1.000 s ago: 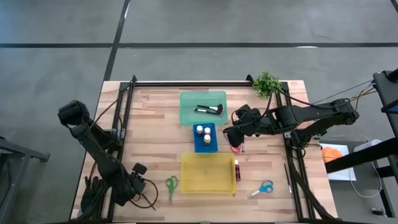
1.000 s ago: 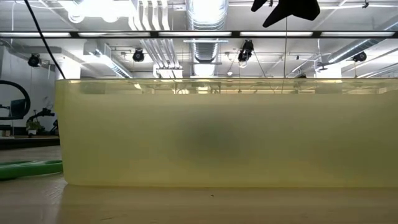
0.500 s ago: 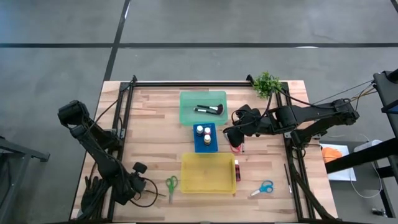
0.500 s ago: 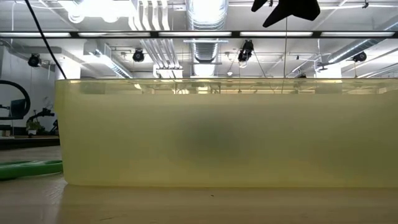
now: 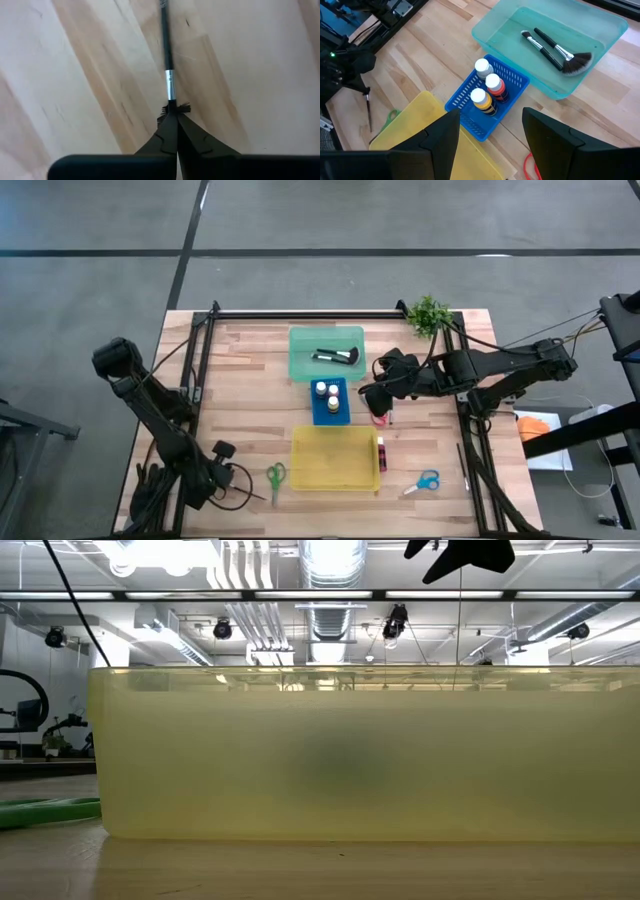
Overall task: Pick & Place Paint Supplies
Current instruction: Put the black lash brush into the green bin
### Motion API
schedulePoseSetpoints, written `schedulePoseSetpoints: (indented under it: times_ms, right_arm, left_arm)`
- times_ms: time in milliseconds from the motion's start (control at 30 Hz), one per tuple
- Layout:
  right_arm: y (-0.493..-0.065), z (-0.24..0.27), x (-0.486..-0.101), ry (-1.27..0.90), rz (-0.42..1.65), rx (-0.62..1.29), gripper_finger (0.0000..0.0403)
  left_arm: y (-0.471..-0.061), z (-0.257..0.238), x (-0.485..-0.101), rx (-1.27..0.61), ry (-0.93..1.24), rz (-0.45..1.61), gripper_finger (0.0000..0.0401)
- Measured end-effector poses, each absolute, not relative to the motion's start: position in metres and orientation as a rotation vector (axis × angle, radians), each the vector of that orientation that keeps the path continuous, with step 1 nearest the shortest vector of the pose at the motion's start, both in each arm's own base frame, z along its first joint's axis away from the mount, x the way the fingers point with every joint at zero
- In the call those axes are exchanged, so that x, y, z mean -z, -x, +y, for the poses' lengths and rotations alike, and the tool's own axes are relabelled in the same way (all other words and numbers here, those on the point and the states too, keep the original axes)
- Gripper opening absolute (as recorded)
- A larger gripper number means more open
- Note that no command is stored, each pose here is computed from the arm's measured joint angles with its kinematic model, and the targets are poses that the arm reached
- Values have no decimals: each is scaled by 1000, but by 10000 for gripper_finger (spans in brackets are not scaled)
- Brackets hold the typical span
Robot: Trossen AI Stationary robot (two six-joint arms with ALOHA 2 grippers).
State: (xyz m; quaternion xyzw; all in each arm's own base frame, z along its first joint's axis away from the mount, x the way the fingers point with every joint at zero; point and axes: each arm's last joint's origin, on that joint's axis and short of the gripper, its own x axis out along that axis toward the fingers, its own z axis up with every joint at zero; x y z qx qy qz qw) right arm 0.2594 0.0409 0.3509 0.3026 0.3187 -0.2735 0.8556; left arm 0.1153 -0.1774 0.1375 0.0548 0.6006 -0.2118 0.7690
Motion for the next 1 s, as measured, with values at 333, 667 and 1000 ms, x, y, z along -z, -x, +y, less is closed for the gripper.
schedulePoseSetpoints:
  times_ms: [333, 667, 1000]
  right_arm:
    - [-259, 41, -351, -636, 668, 575, 213]
    - [-260, 41, -351, -619, 665, 577, 213]
    - [-260, 37, -351, -578, 673, 573, 213]
  left_arm:
    - [-114, -161, -179, 341, -95, 1228, 1]
    - [-159, -106, -245, 23, -122, 976, 0]
    - [-220, 32, -272, -161, -353, 839, 0]
